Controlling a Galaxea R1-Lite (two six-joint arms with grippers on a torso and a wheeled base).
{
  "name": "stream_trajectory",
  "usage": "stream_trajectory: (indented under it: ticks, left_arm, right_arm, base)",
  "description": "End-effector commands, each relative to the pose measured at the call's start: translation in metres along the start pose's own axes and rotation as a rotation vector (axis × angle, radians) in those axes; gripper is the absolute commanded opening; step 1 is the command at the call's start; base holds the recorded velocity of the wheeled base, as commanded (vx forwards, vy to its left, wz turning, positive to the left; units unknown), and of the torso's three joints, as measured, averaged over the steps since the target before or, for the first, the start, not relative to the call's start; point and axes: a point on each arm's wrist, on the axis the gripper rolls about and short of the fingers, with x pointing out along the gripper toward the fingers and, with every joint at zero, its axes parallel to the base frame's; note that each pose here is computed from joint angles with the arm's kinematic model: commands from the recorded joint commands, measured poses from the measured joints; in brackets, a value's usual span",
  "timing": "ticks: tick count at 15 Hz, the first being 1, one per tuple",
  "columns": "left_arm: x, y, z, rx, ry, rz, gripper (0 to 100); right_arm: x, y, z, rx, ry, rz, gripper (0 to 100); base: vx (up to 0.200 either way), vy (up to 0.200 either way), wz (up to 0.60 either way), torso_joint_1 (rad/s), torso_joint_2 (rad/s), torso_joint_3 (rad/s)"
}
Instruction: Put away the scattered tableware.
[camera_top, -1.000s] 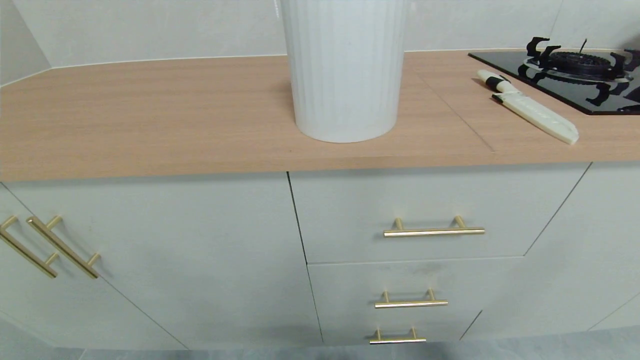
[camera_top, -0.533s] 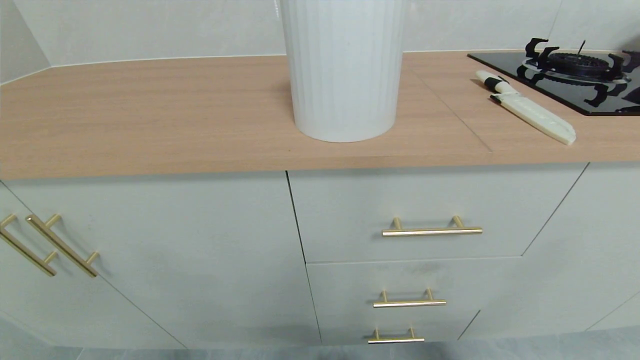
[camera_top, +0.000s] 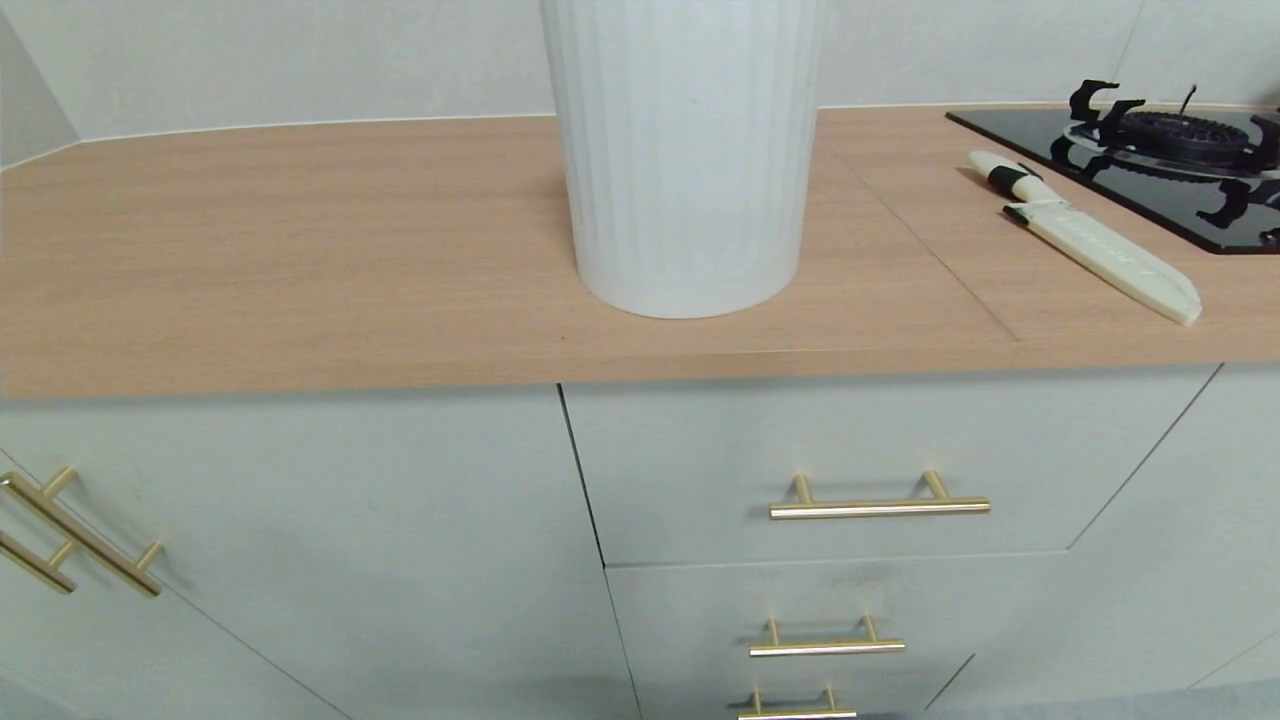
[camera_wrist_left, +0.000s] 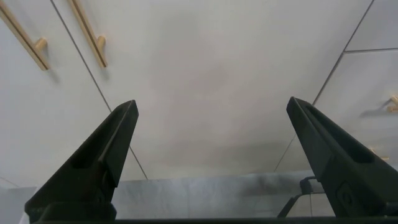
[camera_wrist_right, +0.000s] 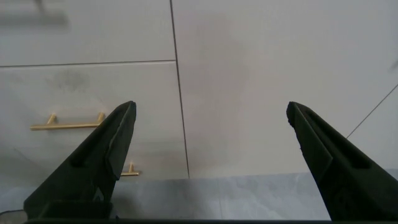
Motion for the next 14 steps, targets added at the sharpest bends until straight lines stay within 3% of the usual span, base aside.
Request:
stream_trajectory:
  ticks: [1, 7, 14]
  left_arm:
    - [0.0, 0.0, 0.0, 0.0, 0.0, 0.0, 100]
    - [0.0, 0.0, 0.0, 0.0, 0.0, 0.0, 100]
    - [0.0, 0.0, 0.0, 0.001, 0.0, 0.0, 100]
  right_arm:
    - [0.0001, 0.0, 0.0001, -0.001, 0.001, 0.001, 100]
    - [0.0, 0.0, 0.0001, -0.001, -0.001, 0.001, 100]
    - [0.0, 0.0, 0.0001, -0.001, -0.001, 0.001, 100]
  base:
    - [0.0, 0.0, 0.0, 0.0, 0.0, 0.0]
    - [0.0, 0.0, 0.0, 0.105, -0.15, -0.157]
    - [0.0, 0.0, 0.0, 0.154, -0.55, -0.255]
